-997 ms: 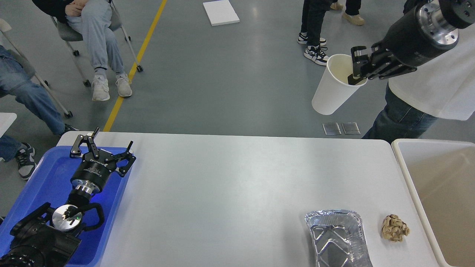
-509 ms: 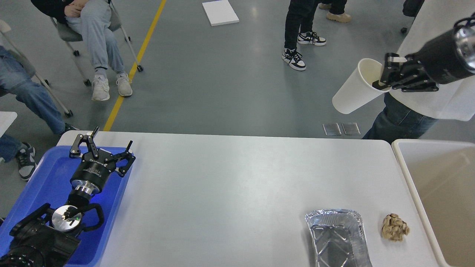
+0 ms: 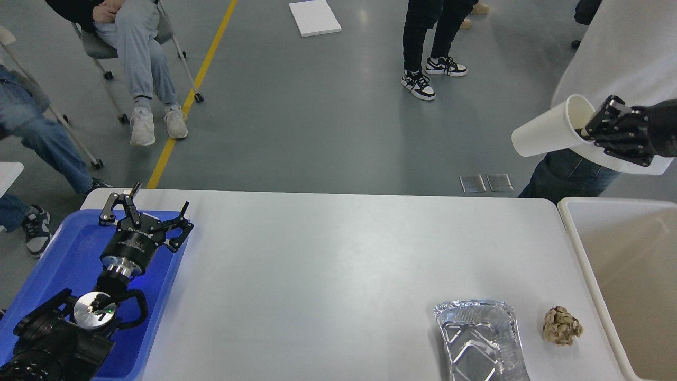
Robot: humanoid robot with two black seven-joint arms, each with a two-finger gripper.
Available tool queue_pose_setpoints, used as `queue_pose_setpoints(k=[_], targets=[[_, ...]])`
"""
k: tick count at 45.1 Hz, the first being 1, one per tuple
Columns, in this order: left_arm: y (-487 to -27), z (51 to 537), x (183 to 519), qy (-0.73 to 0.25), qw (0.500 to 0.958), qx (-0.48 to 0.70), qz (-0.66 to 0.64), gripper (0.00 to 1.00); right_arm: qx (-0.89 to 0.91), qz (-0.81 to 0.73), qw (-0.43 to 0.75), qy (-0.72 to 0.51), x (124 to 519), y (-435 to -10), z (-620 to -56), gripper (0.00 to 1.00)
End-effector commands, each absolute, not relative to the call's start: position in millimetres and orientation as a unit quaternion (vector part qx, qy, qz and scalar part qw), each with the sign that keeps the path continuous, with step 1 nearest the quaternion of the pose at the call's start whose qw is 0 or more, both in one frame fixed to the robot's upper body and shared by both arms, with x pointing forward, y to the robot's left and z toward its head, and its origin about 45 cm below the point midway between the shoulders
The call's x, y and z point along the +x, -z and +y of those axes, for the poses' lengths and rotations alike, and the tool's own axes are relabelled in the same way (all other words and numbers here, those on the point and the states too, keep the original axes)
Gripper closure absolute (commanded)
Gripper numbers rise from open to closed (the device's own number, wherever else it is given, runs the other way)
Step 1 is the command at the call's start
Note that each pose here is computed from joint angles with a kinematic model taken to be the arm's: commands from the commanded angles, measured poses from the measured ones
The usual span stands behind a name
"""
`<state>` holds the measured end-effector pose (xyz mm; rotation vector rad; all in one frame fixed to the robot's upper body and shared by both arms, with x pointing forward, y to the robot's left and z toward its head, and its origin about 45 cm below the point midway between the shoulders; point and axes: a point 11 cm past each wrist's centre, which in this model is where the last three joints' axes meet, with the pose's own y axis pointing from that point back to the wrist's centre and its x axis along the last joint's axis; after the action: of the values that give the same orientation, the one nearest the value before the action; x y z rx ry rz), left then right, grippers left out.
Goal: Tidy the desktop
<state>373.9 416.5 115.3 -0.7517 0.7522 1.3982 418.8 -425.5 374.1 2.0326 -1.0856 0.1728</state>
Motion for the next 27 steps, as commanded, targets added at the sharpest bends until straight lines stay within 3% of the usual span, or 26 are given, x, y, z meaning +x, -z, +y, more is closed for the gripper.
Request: queue_pose_setpoints(k=[1,27], targets=[[-115,417,374,-0.613,0.638,-0.330,0.329,0.00,0.775,-0.534,0.337,-0.015,407,-353,-475,1.00],[-115,417,374,-0.613,0.638,-0.330,0.329,0.00,0.676,-0.684,0.262,0.075,386,-261,-548,1.00]])
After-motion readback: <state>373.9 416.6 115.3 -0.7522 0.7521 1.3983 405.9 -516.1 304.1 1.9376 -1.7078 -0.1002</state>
